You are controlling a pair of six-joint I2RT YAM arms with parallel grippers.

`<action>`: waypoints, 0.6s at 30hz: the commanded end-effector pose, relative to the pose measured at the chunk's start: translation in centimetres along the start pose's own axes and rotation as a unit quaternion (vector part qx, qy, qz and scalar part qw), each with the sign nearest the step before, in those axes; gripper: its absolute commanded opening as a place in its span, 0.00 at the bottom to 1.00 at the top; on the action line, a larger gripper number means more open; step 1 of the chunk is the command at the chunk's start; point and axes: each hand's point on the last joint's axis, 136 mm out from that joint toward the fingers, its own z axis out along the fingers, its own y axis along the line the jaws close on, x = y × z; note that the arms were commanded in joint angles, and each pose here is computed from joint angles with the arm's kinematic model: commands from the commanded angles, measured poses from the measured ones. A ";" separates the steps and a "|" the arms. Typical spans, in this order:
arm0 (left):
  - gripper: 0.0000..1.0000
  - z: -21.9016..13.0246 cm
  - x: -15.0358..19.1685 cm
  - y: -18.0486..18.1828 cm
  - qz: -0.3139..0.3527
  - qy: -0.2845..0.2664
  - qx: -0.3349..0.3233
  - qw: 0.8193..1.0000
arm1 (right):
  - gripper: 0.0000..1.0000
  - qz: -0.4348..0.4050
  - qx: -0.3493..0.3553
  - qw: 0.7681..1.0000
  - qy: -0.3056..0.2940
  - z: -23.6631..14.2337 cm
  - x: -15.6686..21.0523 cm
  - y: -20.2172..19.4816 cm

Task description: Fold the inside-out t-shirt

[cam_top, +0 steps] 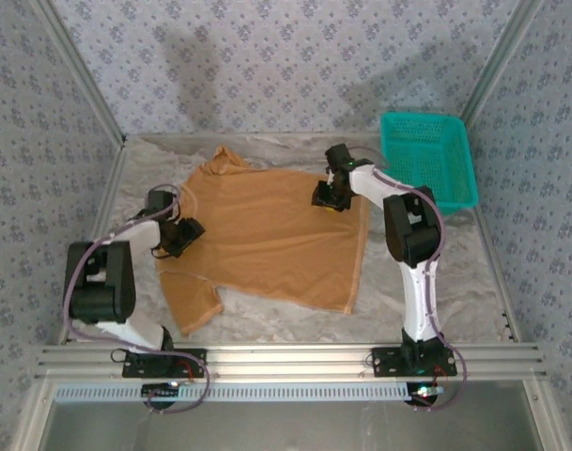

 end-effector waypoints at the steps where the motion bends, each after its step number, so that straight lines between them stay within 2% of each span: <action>1: 0.58 2.3 -2.1 -1.2 -0.005 0.009 0.002 1.000 | 0.42 0.021 0.047 0.996 0.078 1.1 6.3 -3.4; 5: 0.54 5.1 -4.2 -4.0 0.003 0.027 -0.007 1.000 | 0.42 0.023 0.065 0.995 0.072 -1.0 11.0 -4.6; 9: 0.54 7.3 -7.0 -9.4 0.056 0.028 -0.021 0.998 | 0.42 0.014 0.065 0.996 0.058 -3.2 16.5 -3.1; 11: 0.54 7.5 -8.7 -13.0 0.091 0.013 -0.016 0.996 | 0.43 -0.002 0.062 0.997 0.034 -4.5 17.4 -1.8; 14: 0.54 7.0 -10.9 -17.5 0.133 -0.001 -0.008 0.991 | 0.44 -0.037 0.075 0.997 -0.001 -6.9 16.6 -0.9; 18: 0.53 3.5 -12.0 -19.8 0.164 -0.019 -0.004 0.986 | 0.43 -0.060 0.118 0.991 -0.013 -10.5 16.2 -2.5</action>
